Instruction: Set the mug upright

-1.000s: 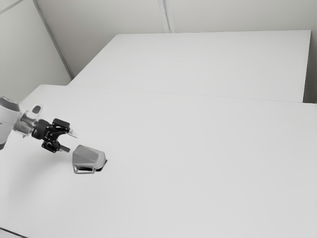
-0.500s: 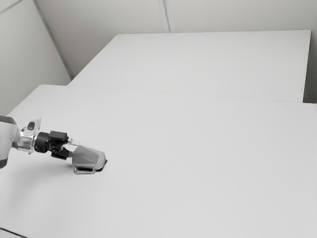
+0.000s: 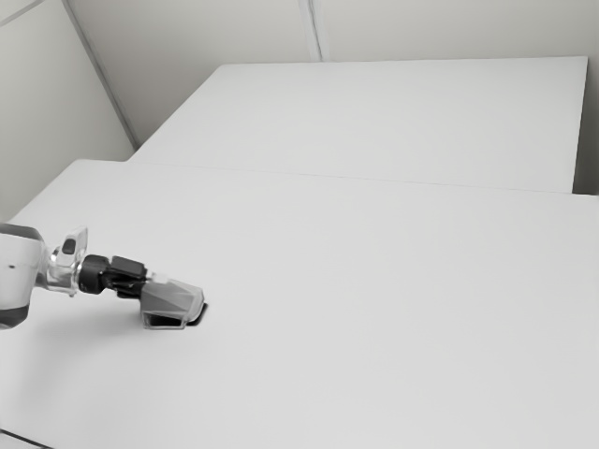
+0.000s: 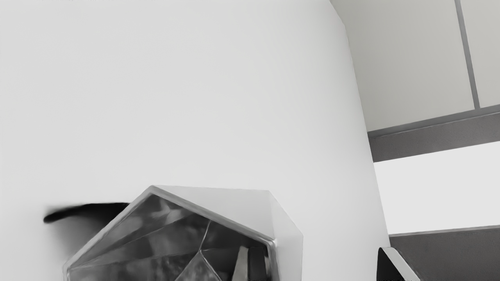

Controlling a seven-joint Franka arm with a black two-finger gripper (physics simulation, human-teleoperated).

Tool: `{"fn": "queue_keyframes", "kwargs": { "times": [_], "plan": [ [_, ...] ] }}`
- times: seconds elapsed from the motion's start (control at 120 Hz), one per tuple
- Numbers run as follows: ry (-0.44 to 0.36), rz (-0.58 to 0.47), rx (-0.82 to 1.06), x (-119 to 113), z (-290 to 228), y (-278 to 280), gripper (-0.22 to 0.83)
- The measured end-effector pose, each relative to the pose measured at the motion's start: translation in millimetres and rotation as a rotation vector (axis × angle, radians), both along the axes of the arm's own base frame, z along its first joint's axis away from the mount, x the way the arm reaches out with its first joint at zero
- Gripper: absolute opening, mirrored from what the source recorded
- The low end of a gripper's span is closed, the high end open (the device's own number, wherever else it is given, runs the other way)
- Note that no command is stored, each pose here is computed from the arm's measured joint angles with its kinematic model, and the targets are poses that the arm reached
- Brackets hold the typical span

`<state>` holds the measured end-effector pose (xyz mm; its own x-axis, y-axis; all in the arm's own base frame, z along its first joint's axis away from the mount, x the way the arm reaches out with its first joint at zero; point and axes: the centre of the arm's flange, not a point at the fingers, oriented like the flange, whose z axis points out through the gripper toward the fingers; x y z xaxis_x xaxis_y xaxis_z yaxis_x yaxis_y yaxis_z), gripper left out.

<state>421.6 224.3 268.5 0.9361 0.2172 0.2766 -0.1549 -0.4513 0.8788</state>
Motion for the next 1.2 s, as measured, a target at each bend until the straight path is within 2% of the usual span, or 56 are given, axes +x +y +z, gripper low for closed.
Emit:
{"fn": "queue_keyframes", "kwargs": {
  "times": [0.092,0.2,0.4,0.525,0.617,0.7,0.808,0.875,0.95,1.017,1.117,1.2],
  "plan": [
    [-0.009,-0.003,0.010,1.0,0.1,-0.5,0.05],
    [-0.016,-0.005,0.017,1.5,0.0,-0.4,-0.05],
    [-0.037,-0.008,0.026,2.3,4.5,0.3,-0.13],
    [-0.103,-0.035,0.063,13.9,36.6,0.2,-0.15],
    [-0.166,-0.162,0.203,48.2,91.3,-6.8,-0.16],
    [-0.187,-0.299,0.393,78.3,128.8,-27.5,-0.16],
    [-0.131,-0.463,0.662,100.3,153.1,-59.0,-0.17],
    [-0.092,-0.511,0.793,108.2,159.7,-78.1,-0.17],
    [-0.062,-0.535,0.919,101.2,174.6,-104.3,-0.17],
    [-0.023,-0.531,0.992,81.3,172.5,-127.9,-0.17],
    [0.062,-0.432,1.042,49.1,150.0,-129.5,-0.17],
    [0.109,-0.332,1.060,32.2,138.0,-129.6,-0.17]
  ]
}}
